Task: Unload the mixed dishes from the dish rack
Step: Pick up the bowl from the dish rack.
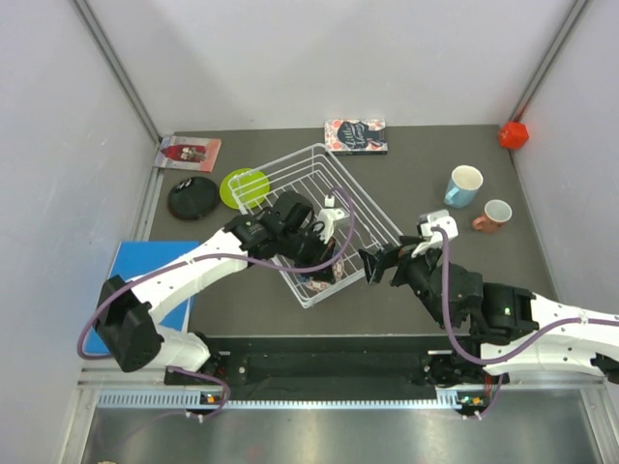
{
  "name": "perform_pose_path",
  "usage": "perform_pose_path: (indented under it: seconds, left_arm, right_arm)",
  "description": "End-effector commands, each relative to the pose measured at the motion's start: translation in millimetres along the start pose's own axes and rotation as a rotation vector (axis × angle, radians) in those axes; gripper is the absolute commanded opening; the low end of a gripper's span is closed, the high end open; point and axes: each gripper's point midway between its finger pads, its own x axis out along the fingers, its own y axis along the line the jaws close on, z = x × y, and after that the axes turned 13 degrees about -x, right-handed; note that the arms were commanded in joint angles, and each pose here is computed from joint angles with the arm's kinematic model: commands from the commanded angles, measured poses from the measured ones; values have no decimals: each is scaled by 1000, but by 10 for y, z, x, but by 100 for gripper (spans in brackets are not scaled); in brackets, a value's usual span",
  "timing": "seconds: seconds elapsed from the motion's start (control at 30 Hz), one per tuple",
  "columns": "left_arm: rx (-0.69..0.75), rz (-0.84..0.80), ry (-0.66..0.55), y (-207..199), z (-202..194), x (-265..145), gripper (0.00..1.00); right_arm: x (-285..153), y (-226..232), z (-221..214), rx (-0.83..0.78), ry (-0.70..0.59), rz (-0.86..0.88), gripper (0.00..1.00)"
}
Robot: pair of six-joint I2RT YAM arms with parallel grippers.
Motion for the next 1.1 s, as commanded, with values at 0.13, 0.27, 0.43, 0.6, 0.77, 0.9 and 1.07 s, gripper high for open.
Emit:
perform_pose_path:
  seconds: [0.13, 0.27, 0.43, 0.6, 0.77, 0.9, 1.07]
  left_arm:
    - [146, -213, -191, -586, 487, -289, 0]
    - [106, -269, -156, -595, 349, -202, 0]
    - [65, -326, -130, -548, 156, -74, 0]
    - [-6, -406, -108, -541, -22, -10, 0]
    - [-86, -505, -106, -500, -102, 53, 0]
    - [-129, -582, -125, -519, -64, 17, 0]
    - [-213, -626, -143, -488, 40, -81, 0]
  right_arm:
    - [-4, -14, 63, 54, -23, 1, 100]
    - [-8, -15, 62, 57, -23, 3, 100]
    - [19, 7, -42, 37, 4, -3, 100]
    - [51, 48, -141, 31, 28, -7, 100]
    - [50, 59, -141, 38, 26, 0, 100]
    - [47, 65, -160, 40, 29, 2, 100]
    - [35, 60, -179, 54, 29, 7, 100]
